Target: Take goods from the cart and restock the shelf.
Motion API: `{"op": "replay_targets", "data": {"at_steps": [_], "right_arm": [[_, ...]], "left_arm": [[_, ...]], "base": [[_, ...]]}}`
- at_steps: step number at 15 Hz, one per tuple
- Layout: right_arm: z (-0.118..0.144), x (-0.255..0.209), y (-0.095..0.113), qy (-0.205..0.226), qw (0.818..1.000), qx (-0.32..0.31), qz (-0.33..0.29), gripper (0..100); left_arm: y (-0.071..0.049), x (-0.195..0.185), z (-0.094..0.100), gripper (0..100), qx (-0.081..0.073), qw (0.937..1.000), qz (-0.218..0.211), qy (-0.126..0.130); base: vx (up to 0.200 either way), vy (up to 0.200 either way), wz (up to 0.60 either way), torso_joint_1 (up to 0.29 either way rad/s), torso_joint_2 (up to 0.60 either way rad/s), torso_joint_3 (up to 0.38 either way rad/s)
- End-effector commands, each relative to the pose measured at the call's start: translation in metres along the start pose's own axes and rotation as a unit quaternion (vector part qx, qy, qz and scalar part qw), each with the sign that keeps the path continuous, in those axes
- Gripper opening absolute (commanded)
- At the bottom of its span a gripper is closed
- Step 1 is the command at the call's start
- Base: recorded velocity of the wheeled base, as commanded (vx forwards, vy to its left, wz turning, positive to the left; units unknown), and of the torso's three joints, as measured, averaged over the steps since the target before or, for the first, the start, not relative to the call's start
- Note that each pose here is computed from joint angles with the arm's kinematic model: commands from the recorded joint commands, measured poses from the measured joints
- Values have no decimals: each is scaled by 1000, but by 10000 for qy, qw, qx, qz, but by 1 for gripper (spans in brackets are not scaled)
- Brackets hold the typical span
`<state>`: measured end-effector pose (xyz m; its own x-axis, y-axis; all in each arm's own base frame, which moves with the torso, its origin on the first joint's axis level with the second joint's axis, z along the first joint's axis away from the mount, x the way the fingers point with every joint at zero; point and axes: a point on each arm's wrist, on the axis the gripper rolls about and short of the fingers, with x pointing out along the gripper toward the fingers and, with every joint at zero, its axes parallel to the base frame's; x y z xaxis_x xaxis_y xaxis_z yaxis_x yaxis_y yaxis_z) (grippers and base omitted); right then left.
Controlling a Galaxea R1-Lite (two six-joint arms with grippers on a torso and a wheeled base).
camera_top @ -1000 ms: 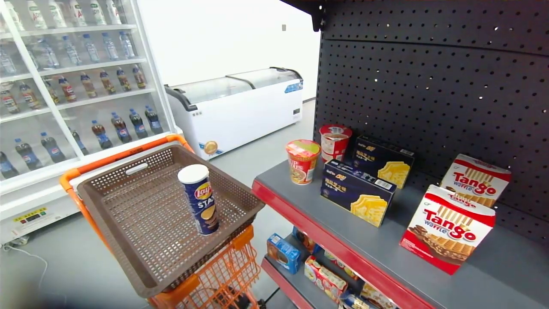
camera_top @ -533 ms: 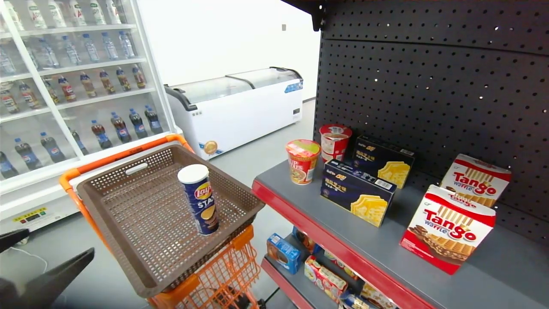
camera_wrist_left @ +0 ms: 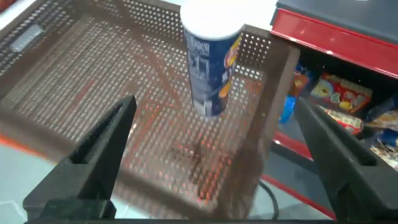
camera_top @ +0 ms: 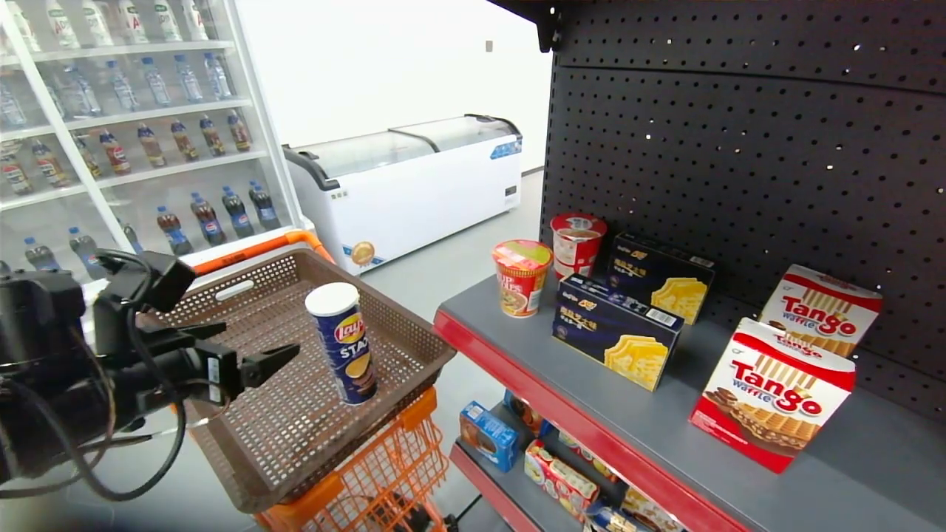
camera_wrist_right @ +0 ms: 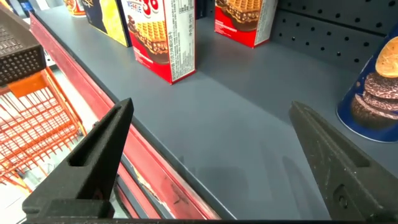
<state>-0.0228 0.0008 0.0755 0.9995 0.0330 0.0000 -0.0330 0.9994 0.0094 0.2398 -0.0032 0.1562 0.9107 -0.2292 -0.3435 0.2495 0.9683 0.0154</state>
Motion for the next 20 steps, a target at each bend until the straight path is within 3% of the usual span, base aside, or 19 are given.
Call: {"op": "replay_targets", "data": {"at_steps": [1, 7, 11, 16, 18, 19, 20], "right_arm": [[0, 0, 0, 0, 10000, -1, 4, 100], [0, 0, 0, 0, 10000, -1, 4, 100], [0, 0, 0, 0, 10000, -1, 4, 100], [0, 0, 0, 0, 10000, -1, 4, 100], [0, 0, 0, 0, 10000, -1, 4, 100], [0, 0, 0, 0, 10000, -1, 4, 100], [0, 0, 0, 0, 10000, -1, 4, 100]], "left_arm": [[3, 65, -22, 100, -41, 9990, -360, 272], [-1, 117, -29, 100, 158, 9983, -555, -48], [1, 132, -42, 100, 198, 9982, -561, 17], [5, 168, -59, 100, 315, 9972, -513, -444], [0, 171, -64, 100, 286, 9970, -609, -393], [-1, 171, -64, 0, 279, 9970, -617, -385], [-5, 174, -59, 0, 314, 9964, -645, -459]], "base": [[0, 0, 0, 0, 0, 0], [0, 0, 0, 0, 0, 0], [0, 0, 0, 0, 0, 0], [0, 0, 0, 0, 0, 0], [0, 0, 0, 0, 0, 0], [0, 0, 0, 0, 0, 0], [0, 0, 0, 0, 0, 0]]}}
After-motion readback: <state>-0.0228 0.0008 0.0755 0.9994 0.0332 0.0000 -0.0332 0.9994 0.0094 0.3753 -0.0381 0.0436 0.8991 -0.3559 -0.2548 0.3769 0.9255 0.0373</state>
